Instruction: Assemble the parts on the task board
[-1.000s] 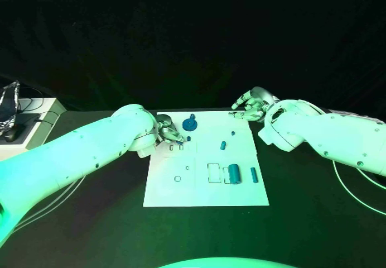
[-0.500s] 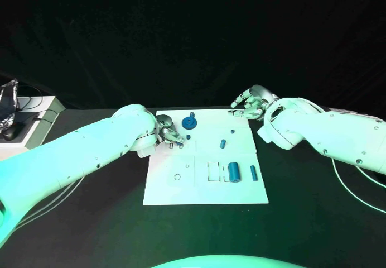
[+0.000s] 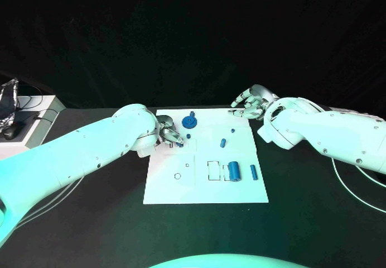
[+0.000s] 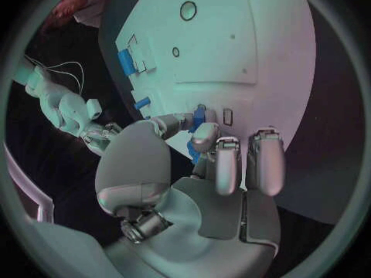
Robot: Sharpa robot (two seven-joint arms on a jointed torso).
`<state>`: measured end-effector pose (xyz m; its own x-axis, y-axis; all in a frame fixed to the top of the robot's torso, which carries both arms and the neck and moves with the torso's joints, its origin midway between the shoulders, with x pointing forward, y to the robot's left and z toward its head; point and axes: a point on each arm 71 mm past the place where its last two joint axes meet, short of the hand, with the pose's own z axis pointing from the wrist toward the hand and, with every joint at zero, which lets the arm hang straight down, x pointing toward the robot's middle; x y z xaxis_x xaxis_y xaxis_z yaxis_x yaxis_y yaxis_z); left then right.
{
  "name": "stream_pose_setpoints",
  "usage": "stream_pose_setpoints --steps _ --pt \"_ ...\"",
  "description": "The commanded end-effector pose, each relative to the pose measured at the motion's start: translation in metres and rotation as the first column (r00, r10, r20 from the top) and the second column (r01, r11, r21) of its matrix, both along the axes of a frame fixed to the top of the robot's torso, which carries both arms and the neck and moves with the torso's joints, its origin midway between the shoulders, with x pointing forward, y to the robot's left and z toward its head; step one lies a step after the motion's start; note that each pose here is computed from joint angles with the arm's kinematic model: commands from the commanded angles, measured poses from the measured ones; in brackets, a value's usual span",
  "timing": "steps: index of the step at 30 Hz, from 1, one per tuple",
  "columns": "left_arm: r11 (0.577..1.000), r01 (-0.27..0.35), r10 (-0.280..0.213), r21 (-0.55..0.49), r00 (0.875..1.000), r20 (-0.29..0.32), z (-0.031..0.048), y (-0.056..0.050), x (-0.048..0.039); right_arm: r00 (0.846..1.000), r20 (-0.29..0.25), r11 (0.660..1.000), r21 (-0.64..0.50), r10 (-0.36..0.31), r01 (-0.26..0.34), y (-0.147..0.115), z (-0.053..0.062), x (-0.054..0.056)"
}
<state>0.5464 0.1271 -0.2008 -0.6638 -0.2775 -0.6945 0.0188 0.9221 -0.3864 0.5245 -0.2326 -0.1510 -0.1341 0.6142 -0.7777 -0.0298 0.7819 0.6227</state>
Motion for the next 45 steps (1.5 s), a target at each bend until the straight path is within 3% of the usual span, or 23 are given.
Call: stream_pose_setpoints --steps 1,45 --pt "1.000 0.021 -0.020 0.014 1.000 -0.012 -0.0008 -0.0023 -0.0016 1.000 -0.003 1.000 -0.007 0.015 -0.015 0.0012 -0.0007 0.0000" --pt "0.997 0.059 -0.055 0.054 0.997 -0.060 -0.0091 -0.0034 -0.0037 1.000 -0.004 1.000 -0.007 0.011 -0.011 -0.0007 -0.0016 -0.0006"
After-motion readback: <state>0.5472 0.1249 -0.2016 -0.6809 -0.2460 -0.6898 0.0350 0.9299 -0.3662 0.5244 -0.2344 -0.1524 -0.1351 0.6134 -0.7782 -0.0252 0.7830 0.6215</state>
